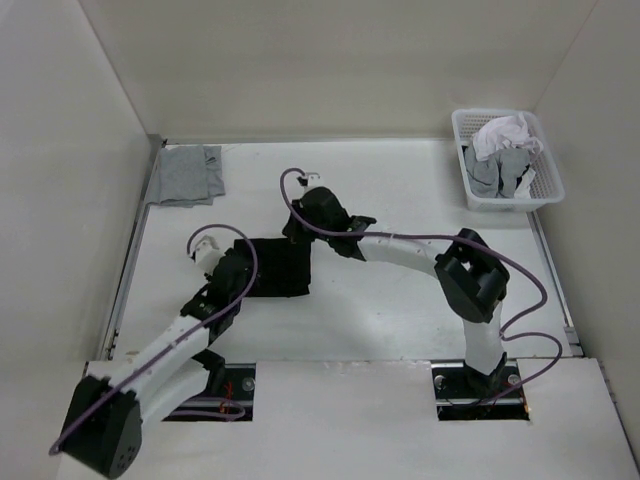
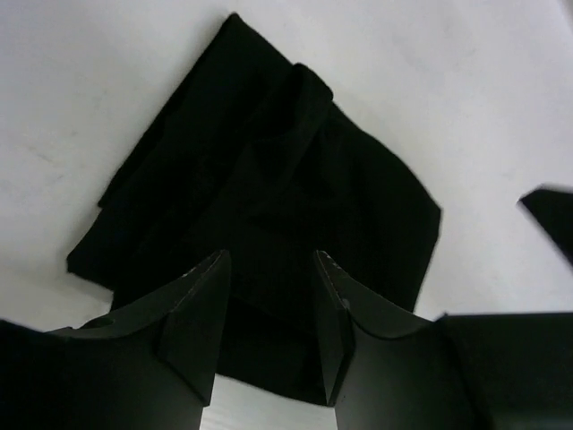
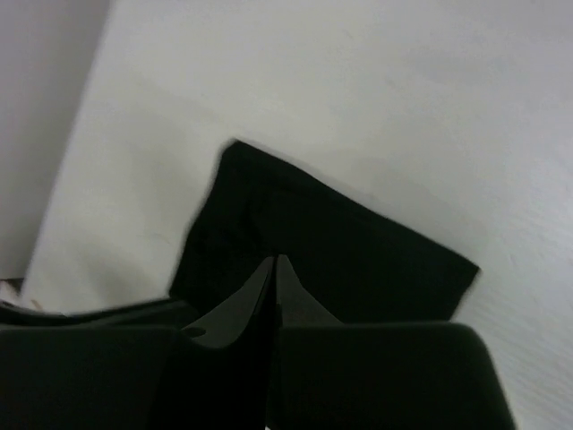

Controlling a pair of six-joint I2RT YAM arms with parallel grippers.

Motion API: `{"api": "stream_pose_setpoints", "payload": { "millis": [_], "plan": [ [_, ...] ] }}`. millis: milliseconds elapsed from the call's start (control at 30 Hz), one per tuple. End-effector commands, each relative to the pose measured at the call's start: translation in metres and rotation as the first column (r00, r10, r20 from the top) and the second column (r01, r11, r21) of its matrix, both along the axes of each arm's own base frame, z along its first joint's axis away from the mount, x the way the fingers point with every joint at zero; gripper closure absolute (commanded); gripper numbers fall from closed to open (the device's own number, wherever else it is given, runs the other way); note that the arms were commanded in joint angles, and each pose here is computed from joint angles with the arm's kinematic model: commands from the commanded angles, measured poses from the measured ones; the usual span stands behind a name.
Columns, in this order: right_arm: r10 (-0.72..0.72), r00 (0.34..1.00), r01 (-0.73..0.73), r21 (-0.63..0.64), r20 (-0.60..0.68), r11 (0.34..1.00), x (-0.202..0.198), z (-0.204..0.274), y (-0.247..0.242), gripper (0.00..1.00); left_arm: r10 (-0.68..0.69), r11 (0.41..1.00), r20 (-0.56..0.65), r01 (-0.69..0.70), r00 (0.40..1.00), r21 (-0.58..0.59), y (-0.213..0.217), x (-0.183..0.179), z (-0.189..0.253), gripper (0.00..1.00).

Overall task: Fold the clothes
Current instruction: Fold the tank top

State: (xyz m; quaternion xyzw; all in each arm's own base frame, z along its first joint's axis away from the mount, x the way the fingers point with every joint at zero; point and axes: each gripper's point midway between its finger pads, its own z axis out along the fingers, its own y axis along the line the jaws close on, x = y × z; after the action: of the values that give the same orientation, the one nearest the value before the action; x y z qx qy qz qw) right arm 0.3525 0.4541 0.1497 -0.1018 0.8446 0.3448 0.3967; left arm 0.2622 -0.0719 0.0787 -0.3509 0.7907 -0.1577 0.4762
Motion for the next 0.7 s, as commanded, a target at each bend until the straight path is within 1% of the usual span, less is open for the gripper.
{"api": "stream_pose_setpoints", "payload": {
  "millis": [0, 133, 233, 300, 400, 533, 667],
  "plan": [
    [-0.037, 0.999, 0.035, -0.030, -0.037, 0.999, -0.011, -0.030, -0.019, 0.91, -0.048, 0.999, 0.136, 0.049, 0.990, -0.009, -0.022, 0.048, 0.041, 0.60],
    [-0.052, 0.997, 0.050, -0.038, -0.059, 0.998, -0.024, -0.049, -0.040, 0.68, 0.004, 1.000, 0.135, -0.006, 0.991, 0.016, -0.008, 0.073, 0.041, 0.60],
    [-0.074, 0.994, 0.071, -0.038, -0.085, 0.997, -0.030, -0.062, -0.053, 0.58, 0.028, 0.999, 0.150, -0.034, 0.988, 0.038, 0.003, 0.080, 0.045, 0.61],
    [-0.087, 0.990, 0.084, -0.032, -0.114, 0.996, -0.031, -0.073, -0.058, 0.55, 0.039, 0.997, 0.143, -0.048, 0.989, 0.058, 0.010, 0.083, 0.043, 0.61],
    [-0.089, 0.984, 0.088, -0.016, -0.154, 0.996, -0.029, -0.084, -0.057, 0.52, 0.040, 0.996, 0.102, -0.049, 0.994, 0.081, 0.017, 0.087, 0.031, 0.61],
    [-0.109, 0.982, 0.110, -0.003, -0.156, 0.994, -0.027, -0.082, -0.063, 0.50, -0.008, 0.998, 0.077, 0.003, 0.997, 0.060, 0.009, 0.090, 0.020, 0.61],
    [-0.129, 0.983, 0.135, 0.042, -0.133, 0.990, -0.030, -0.066, -0.082, 0.45, -0.043, 0.998, 0.066, 0.039, 0.997, 0.051, 0.006, 0.092, 0.012, 0.61]
  ]
}}
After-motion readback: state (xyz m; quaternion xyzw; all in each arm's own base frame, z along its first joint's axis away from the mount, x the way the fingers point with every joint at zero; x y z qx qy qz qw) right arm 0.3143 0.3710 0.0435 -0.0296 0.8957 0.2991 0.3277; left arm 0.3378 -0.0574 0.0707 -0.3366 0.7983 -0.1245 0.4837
